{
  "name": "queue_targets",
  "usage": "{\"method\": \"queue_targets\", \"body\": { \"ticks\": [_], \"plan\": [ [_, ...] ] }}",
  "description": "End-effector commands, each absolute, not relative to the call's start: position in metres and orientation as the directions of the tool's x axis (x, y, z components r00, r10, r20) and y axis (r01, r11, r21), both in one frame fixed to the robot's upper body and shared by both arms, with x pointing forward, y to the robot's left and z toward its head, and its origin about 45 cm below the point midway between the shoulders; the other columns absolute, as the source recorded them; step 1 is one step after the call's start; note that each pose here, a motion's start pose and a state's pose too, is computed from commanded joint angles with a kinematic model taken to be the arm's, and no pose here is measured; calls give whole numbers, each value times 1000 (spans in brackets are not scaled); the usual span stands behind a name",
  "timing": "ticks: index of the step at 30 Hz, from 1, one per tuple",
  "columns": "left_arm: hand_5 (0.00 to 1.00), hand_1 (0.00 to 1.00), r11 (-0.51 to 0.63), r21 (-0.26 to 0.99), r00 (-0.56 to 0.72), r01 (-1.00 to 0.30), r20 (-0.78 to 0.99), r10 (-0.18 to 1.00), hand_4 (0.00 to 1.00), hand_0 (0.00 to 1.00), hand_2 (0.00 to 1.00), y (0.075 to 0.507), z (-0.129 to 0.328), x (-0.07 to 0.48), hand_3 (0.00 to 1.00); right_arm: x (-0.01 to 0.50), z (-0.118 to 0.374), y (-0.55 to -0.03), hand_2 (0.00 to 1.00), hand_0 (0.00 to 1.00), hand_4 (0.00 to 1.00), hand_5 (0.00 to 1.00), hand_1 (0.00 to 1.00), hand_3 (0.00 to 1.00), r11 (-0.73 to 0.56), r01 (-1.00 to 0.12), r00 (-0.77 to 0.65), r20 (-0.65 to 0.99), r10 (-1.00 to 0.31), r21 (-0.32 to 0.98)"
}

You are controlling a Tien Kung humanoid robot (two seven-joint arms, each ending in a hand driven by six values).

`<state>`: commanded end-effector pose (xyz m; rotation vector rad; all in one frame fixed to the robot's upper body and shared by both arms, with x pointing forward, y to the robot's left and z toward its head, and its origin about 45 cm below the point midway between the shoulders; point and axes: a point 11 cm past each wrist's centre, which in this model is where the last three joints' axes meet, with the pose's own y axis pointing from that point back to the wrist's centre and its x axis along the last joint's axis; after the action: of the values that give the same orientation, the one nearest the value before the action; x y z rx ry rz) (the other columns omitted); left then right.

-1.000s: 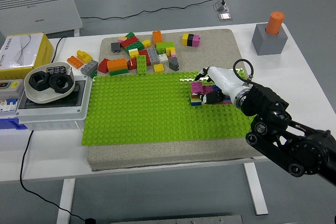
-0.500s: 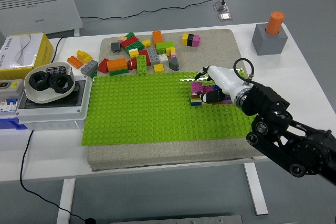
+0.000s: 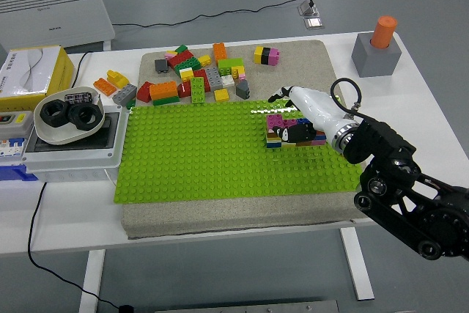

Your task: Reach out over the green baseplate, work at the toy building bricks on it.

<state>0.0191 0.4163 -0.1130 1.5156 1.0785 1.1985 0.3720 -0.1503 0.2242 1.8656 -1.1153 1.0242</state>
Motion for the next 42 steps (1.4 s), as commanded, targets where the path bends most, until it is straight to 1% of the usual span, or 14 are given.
{"method": "queue_targets", "body": {
  "ticks": [2, 3, 8, 9, 14, 15, 17, 42],
  "plan": [
    [998, 523, -218, 971, 151, 101, 202, 968, 946, 724, 596, 416, -113, 19, 704, 368, 230, -148, 829, 742, 839, 359, 734, 710, -374, -917, 266, 909, -322, 136],
    [998, 525, -218, 971, 151, 102, 201, 968, 948, 724, 596, 416, -113, 19, 704, 367, 231, -147, 841, 771, 850, 447, 764, 638, -376, -919, 249, 916, -313, 121],
    [998, 525, -217, 971, 154, 104, 200, 968, 948, 724, 596, 414, -114, 18, 704, 363, 227, -149, 841, 771, 850, 447, 764, 638, -373, -924, 194, 947, -256, 88],
    [998, 525, -217, 970, 155, 104, 200, 967, 950, 725, 595, 414, -114, 18, 704, 362, 225, -149, 857, 798, 845, 466, 802, 627, -373, -924, 191, 950, -248, 88],
    [998, 525, -217, 970, 156, 106, 199, 967, 950, 725, 595, 414, -114, 18, 704, 360, 214, -150, 857, 798, 845, 466, 802, 627, -372, -923, 198, 954, -225, 104],
    [998, 525, -217, 970, 157, 106, 199, 967, 950, 725, 594, 413, -114, 18, 703, 360, 212, -150, 860, 802, 842, 468, 819, 631, -371, -922, 201, 954, -223, 108],
    [998, 525, -217, 970, 157, 106, 199, 967, 950, 725, 594, 413, -114, 18, 703, 360, 209, -150, 860, 802, 842, 468, 819, 631, -369, -922, 206, 953, -222, 113],
    [998, 525, -219, 971, 160, 100, 201, 966, 949, 726, 593, 414, -114, 20, 702, 363, 193, -153, 865, 805, 818, 456, 822, 635, -352, -921, 252, 946, -203, 169]
  ]
}}
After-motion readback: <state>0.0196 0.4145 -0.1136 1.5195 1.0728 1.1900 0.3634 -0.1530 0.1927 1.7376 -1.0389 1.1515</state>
